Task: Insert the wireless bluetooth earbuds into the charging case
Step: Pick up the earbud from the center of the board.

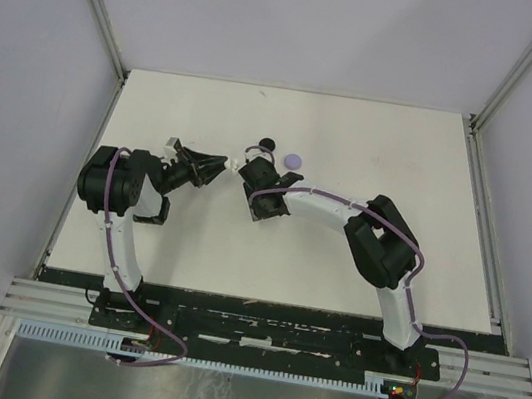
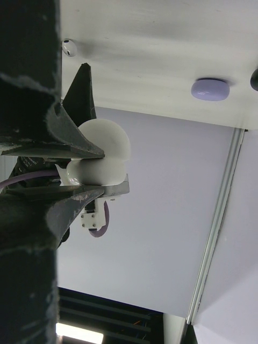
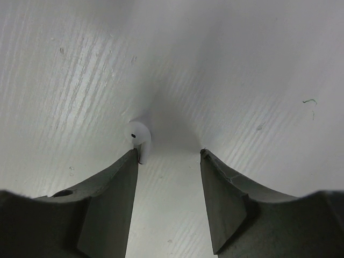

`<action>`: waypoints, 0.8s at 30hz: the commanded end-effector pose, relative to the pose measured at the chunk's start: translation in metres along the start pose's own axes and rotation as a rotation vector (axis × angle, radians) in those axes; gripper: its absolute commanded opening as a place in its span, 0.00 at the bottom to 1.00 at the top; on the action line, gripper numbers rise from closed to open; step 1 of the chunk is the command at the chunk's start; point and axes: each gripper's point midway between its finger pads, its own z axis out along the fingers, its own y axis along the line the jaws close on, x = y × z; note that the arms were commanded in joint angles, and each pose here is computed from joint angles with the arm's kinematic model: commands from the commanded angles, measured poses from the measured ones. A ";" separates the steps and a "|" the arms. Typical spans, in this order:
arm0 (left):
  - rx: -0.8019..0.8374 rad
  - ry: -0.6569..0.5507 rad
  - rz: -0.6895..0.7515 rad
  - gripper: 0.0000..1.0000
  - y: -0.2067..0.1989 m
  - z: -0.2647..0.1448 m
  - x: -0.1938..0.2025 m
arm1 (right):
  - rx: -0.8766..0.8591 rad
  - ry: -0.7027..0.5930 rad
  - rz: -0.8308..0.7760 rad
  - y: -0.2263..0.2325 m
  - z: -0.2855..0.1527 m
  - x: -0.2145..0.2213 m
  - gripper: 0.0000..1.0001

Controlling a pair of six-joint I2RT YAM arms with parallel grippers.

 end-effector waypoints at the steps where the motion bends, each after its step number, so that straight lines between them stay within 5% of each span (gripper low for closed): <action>1: 0.150 0.049 0.180 0.03 -0.042 -0.006 0.016 | 0.026 -0.037 -0.007 -0.013 -0.019 -0.012 0.58; 24: 0.150 0.049 0.181 0.03 -0.043 -0.008 0.016 | -0.142 -0.077 -0.073 0.015 -0.036 -0.039 0.59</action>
